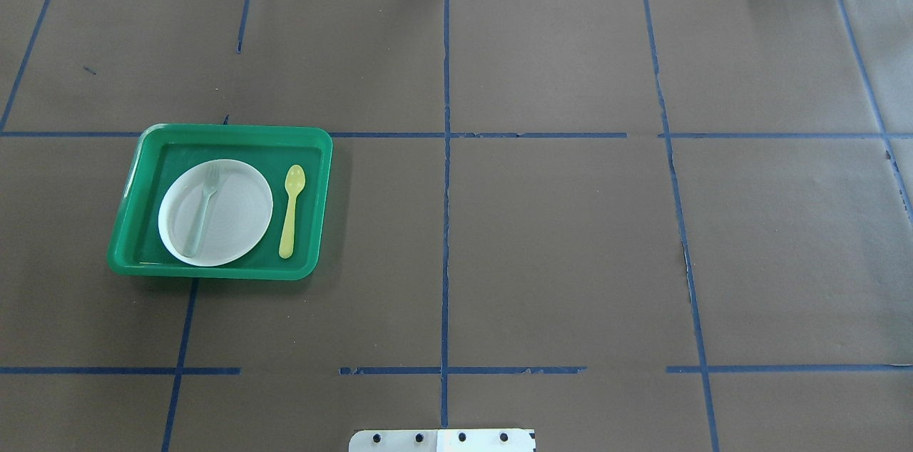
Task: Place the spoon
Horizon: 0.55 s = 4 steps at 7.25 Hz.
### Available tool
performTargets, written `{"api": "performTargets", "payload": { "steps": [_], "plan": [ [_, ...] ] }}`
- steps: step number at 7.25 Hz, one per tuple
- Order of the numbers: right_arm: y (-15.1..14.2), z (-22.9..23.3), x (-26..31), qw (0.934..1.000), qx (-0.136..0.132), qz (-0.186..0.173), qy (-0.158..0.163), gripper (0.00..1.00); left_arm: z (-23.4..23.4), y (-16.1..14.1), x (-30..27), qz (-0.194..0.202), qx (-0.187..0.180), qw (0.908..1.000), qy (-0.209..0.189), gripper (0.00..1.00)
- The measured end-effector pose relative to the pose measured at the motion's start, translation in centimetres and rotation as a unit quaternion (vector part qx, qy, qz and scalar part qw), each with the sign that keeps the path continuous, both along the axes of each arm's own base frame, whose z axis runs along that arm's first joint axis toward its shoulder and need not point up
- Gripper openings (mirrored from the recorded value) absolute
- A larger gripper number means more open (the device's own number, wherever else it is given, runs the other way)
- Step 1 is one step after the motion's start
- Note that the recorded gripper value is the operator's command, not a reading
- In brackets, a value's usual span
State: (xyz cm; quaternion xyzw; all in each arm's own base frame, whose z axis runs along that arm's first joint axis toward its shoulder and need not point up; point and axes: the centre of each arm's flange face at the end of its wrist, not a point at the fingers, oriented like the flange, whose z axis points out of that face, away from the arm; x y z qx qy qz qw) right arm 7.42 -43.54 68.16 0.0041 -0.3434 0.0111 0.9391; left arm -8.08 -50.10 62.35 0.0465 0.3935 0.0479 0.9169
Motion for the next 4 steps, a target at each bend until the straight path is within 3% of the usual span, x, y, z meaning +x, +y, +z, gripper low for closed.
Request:
{"api": "performTargets", "payload": {
  "steps": [4],
  "plan": [
    [0.0, 0.0, 0.0, 1.0000, 0.000, 0.000, 0.000, 1.00, 3.7, 2.9, -0.1, -0.001, -0.036, 0.9994, 0.002, 1.00]
  ]
}}
